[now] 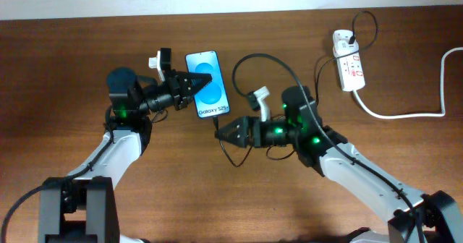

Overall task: Plug charger to phone and switch on socket
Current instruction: 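Lay the phone face-up on the table with the left gripper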

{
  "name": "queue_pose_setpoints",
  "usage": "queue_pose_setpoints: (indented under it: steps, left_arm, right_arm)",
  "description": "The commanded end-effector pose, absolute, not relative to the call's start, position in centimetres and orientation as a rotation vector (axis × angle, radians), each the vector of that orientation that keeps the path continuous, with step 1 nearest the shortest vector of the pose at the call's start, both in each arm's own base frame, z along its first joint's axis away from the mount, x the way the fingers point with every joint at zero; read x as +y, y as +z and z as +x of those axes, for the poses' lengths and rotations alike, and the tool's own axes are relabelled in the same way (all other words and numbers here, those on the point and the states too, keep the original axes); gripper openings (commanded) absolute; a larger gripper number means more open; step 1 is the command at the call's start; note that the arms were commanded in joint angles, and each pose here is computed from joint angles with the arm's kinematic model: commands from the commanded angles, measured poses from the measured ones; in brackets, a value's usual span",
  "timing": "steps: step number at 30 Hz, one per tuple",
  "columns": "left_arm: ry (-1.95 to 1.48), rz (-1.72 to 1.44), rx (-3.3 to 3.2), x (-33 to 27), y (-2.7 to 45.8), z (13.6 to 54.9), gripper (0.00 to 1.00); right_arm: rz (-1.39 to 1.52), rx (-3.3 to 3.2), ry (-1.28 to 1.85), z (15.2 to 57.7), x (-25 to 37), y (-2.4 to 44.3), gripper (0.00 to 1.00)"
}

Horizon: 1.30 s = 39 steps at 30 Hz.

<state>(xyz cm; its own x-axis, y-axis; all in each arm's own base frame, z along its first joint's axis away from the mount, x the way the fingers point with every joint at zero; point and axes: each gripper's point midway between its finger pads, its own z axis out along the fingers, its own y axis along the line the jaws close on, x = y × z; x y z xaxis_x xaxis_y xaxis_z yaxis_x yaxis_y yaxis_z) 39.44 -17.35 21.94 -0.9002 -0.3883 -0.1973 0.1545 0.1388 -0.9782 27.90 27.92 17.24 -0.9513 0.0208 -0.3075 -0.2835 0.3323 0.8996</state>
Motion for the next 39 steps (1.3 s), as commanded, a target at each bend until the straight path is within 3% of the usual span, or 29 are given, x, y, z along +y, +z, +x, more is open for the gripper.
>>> queue_pose_setpoints:
  steps: [1, 5, 10, 14, 20, 24, 29, 39]
  left_arm:
    - [-1.728, -0.247, 2.009, -16.8, 21.3, 40.3, 0.0]
    - [-1.642, -0.315, 2.103, -16.3, 18.4, 40.2, 0.0]
    - [-1.684, -0.597, 2.224, -16.2, 15.9, 39.5, 0.0]
    - [-1.916, -0.596, 2.157, -18.8, 19.8, 38.9, 0.0]
    - [-2.041, -0.44, 2.085, -22.6, 24.2, 37.0, 0.0]
    - [-1.86, -0.393, 2.192, -22.4, 20.3, 36.9, 0.0]
    - [-1.612, -0.448, 2.38, -21.1, 14.7, 36.0, 0.0]
    - [-1.258, -0.096, 2.451, -19.8, 14.1, 37.1, 0.0]
  right_arm:
    - [-0.186, 2.239, 1.505, 31.8, 24.6, 18.0, 0.98]
    - [-0.07, 2.178, 1.451, 34.7, 20.3, 19.2, 0.98]
    - [0.043, 2.225, 1.228, 34.9, 14.4, 19.3, 0.98]
    - [0.133, 2.356, 0.901, 33.2, 9.9, 18.4, 0.98]
    - [0.157, 2.361, 0.667, 29.9, 6.8, 21.7, 0.98]
    - [0.147, 2.288, 0.626, 27.4, 6.2, 24.5, 0.98]
    - [0.207, 2.341, 0.525, 25.5, 4.9, 23.6, 0.98]
    - [0.23, 2.471, 0.509, 23.4, 4.8, 21.4, 0.99]
